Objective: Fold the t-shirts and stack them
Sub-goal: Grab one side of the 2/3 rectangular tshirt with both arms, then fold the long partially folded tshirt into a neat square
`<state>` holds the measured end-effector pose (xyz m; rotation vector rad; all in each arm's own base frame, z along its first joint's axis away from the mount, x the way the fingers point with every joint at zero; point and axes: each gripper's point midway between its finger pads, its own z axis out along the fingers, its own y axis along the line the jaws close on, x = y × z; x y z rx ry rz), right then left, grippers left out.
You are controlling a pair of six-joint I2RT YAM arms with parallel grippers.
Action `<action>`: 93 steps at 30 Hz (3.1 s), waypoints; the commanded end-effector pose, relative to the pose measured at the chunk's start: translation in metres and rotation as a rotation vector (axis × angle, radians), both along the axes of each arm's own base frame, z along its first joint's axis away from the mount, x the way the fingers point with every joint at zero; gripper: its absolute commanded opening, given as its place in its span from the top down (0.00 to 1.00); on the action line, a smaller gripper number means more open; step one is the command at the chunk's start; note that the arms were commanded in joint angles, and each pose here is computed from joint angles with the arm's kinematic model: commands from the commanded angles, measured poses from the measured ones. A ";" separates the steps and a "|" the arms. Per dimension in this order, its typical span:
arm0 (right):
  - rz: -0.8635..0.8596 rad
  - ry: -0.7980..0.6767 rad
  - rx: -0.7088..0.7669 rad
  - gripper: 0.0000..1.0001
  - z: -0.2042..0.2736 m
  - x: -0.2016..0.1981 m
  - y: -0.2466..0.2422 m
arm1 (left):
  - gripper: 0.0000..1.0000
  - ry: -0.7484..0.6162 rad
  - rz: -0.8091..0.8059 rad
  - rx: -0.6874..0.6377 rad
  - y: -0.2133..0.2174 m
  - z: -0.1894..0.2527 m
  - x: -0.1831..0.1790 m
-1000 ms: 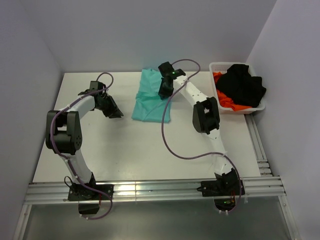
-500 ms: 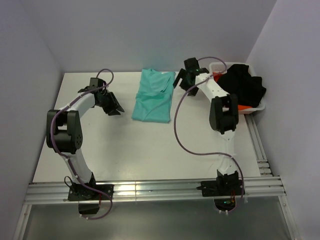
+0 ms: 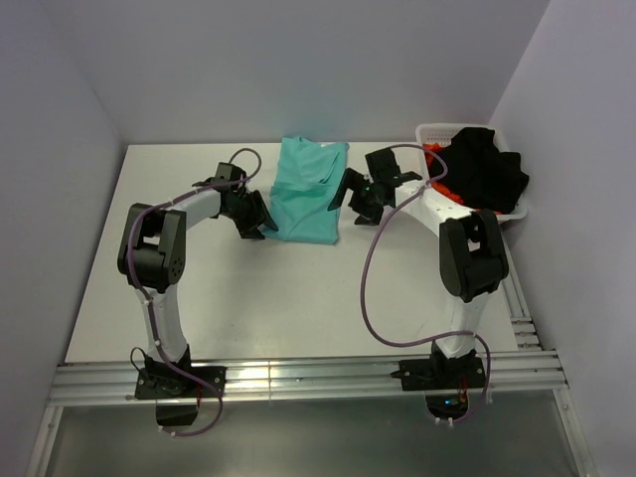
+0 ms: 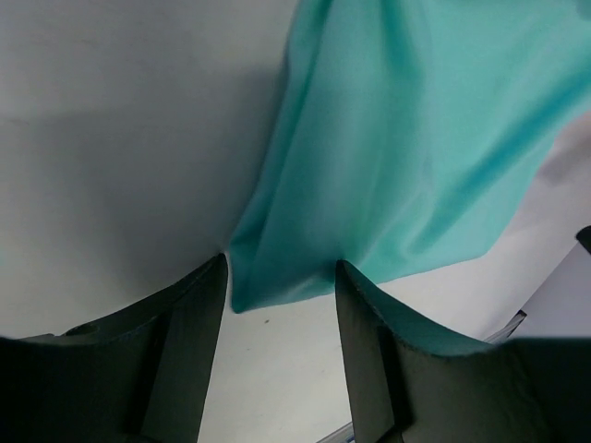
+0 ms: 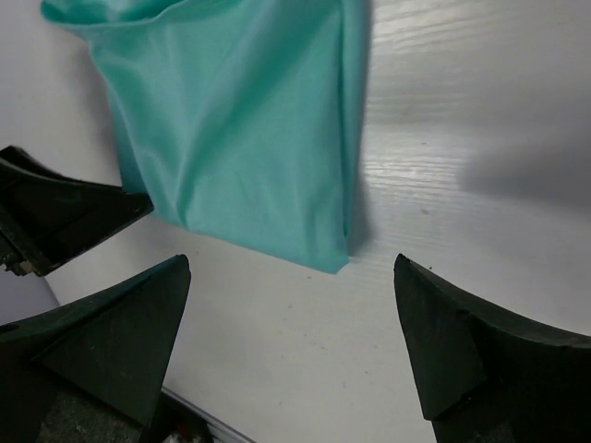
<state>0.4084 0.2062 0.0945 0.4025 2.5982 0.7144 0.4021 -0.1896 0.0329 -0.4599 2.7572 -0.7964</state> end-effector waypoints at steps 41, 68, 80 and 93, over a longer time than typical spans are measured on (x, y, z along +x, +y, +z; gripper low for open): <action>0.166 0.070 -0.047 1.00 -0.003 -0.061 0.021 | 1.00 -0.093 0.012 0.102 0.009 0.041 -0.027; 0.238 0.220 -0.067 1.00 0.060 -0.163 -0.015 | 1.00 -0.108 0.093 0.100 0.012 0.174 -0.066; 0.250 0.252 -0.091 1.00 0.060 -0.134 -0.006 | 1.00 -0.082 0.087 0.060 -0.002 0.173 -0.038; 0.118 0.229 -0.074 1.00 0.049 0.014 0.010 | 0.99 -0.105 0.127 -0.019 -0.002 0.136 0.088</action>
